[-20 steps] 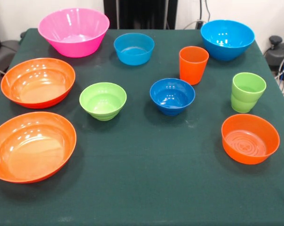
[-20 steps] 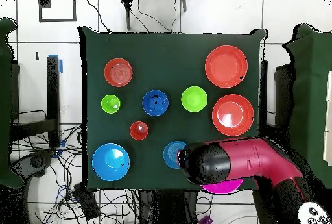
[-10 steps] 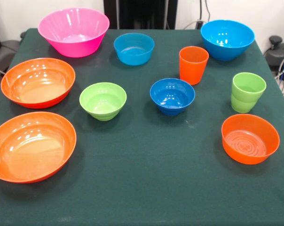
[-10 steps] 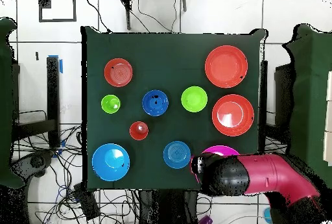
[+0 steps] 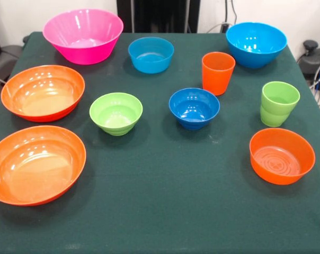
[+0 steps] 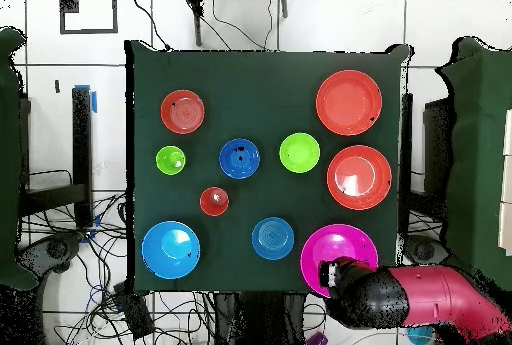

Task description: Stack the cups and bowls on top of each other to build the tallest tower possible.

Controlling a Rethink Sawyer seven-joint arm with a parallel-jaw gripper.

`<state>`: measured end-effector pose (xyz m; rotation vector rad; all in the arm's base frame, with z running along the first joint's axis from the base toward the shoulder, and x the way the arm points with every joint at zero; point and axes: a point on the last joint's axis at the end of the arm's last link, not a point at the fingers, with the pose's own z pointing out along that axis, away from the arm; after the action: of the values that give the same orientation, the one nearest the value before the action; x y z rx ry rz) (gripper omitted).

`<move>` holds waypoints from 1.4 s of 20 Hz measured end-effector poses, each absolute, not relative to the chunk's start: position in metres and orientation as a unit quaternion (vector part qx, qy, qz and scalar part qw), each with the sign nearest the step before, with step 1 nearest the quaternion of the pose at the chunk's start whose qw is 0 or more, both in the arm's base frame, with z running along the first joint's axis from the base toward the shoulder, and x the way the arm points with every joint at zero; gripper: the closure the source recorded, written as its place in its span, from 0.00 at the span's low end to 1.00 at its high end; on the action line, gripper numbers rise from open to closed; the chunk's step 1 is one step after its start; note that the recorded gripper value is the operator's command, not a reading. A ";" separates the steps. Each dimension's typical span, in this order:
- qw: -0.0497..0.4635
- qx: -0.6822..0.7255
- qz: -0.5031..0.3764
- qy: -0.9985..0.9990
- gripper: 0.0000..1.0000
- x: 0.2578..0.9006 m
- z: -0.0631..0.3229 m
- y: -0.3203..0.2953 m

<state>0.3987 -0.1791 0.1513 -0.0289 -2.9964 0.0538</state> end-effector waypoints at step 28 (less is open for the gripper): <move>0.129 -0.048 0.026 -0.990 0.00 0.362 0.147 -0.203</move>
<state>0.3619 -0.2027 0.1472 -0.1386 -2.8785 0.0752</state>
